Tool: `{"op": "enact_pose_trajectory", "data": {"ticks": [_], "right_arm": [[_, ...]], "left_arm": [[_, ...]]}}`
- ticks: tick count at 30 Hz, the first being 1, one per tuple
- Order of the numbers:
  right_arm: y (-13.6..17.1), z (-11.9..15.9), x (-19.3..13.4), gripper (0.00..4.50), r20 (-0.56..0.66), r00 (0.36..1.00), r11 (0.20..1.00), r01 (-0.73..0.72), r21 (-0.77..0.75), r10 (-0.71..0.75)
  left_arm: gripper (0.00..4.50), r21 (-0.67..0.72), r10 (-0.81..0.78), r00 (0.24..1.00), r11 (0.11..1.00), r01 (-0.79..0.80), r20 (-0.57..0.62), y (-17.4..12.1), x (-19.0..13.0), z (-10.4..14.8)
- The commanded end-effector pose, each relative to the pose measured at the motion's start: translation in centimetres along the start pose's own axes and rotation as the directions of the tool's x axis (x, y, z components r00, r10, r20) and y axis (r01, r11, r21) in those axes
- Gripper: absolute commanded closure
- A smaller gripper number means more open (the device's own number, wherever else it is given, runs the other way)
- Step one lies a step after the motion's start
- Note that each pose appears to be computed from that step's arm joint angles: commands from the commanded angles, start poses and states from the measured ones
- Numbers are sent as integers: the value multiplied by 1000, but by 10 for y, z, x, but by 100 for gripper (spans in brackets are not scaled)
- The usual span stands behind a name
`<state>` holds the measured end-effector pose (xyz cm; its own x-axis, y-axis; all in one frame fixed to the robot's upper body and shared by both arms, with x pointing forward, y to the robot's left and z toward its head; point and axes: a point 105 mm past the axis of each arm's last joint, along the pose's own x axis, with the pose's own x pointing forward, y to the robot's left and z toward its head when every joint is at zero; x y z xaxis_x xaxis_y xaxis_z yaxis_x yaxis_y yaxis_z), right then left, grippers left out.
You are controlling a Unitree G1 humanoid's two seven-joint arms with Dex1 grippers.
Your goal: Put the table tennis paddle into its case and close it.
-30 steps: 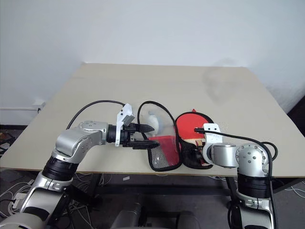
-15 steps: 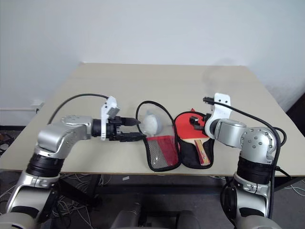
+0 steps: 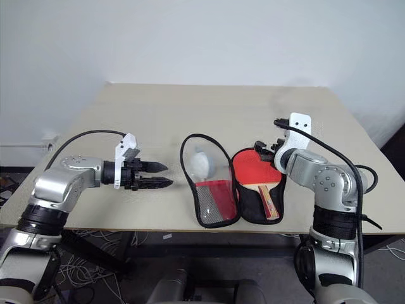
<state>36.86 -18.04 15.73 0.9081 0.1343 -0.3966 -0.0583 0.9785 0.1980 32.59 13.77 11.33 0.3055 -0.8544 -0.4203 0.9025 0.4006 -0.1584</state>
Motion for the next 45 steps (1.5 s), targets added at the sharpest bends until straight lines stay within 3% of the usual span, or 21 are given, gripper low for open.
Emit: {"op": "enact_pose_trajectory", "data": {"ticks": [1, 5, 8, 13, 17, 20, 27, 32, 35, 37, 42, 45], "right_arm": [[-6, 20, -3, 0, 80, 997, 1000, 22, -15, -20], [-22, 36, -9, 0, 169, 982, 990, 104, -91, -88], [-33, 48, -16, 0, 200, 977, 987, 101, -123, -75], [-54, 65, -30, 0, 258, 962, 979, 129, -159, -85], [-69, 72, -36, 0, 288, 949, 976, 173, -132, -130], [-71, 75, -38, 0, 305, 942, 974, 189, -125, -144], [-76, 82, -44, 0, 358, 916, 973, 217, -72, -178], [-80, 72, -41, 0, 327, 923, 971, 233, -62, -201], [-78, 67, -37, 0, 314, 928, 968, 237, -83, -201], [-75, 65, -34, 0, 309, 931, 970, 229, -83, -194], [-69, 58, -28, 0, 292, 939, 973, 213, -84, -181], [-68, 57, -25, 0, 290, 940, 973, 213, -84, -181]], "left_arm": [[252, 58, 8, 1000, 998, -8, -12, 3, 9, 4], [252, 97, -21, 997, 995, 28, -67, 4, 27, -8], [252, 103, -67, 997, 992, 72, -46, 1, 47, -3], [252, 123, -179, 983, 977, 173, 39, -21, 85, 27], [252, 139, -294, 946, 951, 276, 133, -54, 112, 62], [252, 149, -350, 923, 933, 329, 157, -73, 127, 75], [252, 134, -292, 943, 953, 272, 158, -87, 159, 79], [252, 47, -262, 951, 965, 258, 166, -85, 155, 77], [192, -29, -219, 960, 973, 227, 172, -79, 150, 74], [129, -91, -206, 963, 970, 224, 171, -77, 145, 72], [129, -272, -197, 963, 931, 242, 183, -77, 133, 73], [71, -374, -175, 976, 903, 210, 127, -77, 133, 64]]}}
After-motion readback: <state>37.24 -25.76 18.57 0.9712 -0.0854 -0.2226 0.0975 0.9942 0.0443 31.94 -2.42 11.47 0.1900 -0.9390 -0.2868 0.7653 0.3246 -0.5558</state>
